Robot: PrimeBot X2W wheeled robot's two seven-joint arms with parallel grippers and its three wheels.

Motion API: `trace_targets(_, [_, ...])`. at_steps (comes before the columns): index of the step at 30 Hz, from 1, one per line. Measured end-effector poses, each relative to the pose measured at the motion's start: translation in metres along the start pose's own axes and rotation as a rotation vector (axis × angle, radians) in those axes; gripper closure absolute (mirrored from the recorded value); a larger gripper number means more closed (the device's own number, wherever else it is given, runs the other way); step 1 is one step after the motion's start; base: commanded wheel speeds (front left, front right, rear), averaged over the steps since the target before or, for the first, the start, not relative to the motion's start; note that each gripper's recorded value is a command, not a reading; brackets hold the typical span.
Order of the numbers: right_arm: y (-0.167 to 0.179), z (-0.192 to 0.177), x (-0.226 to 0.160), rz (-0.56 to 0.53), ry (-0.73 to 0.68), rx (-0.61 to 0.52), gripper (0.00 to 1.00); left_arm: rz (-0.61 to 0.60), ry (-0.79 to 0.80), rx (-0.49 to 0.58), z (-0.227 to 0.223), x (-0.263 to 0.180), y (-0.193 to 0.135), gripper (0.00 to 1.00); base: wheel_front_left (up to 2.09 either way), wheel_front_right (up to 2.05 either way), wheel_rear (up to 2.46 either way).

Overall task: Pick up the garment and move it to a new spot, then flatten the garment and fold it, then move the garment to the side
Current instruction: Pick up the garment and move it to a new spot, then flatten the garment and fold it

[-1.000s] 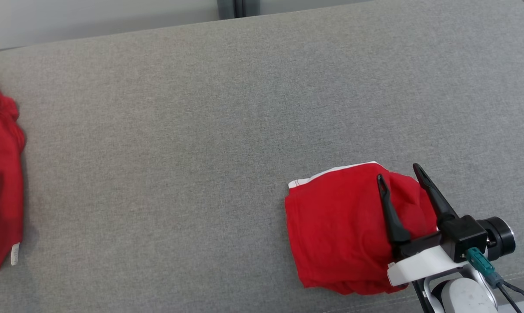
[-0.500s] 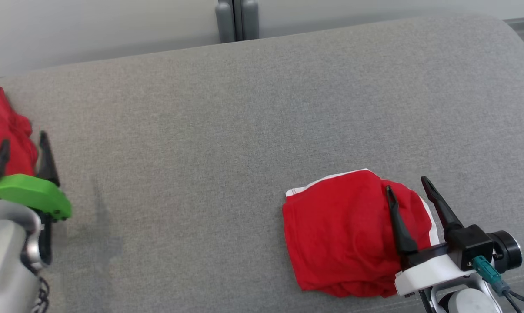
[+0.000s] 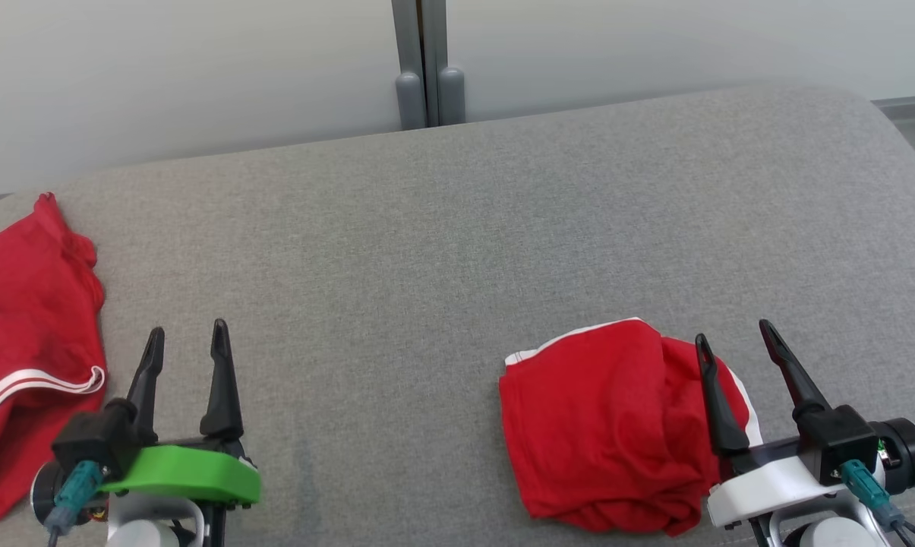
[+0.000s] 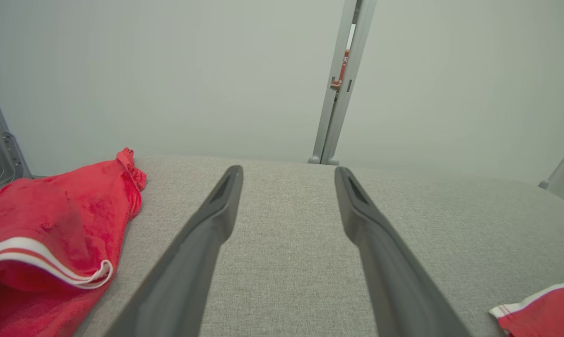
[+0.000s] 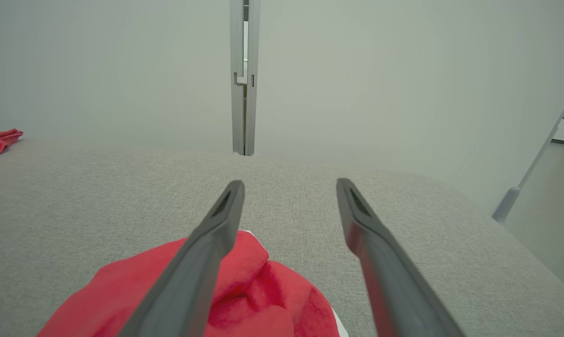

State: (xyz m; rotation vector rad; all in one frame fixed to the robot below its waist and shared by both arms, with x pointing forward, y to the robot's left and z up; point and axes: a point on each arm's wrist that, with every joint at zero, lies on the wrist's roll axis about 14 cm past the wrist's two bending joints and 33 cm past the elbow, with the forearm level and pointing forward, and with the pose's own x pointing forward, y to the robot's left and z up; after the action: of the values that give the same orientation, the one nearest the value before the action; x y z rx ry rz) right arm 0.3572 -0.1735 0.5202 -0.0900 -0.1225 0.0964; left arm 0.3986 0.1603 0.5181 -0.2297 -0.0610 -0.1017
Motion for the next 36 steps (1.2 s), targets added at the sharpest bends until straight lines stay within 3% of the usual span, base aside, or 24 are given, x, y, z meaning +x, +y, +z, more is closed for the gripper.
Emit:
trace_targets(16, [0.003,-0.005,-0.015,0.008,0.021,-0.009,0.0,0.065,0.05,0.007,-0.03,-0.079,0.008,0.0,0.0,0.0,0.0])
trace_targets(36, [0.014,-0.013,-0.018,0.041,0.046,0.01,0.0,0.097,0.047,-0.017,-0.031,-0.094,0.013,0.0,0.0,0.0,0.0])
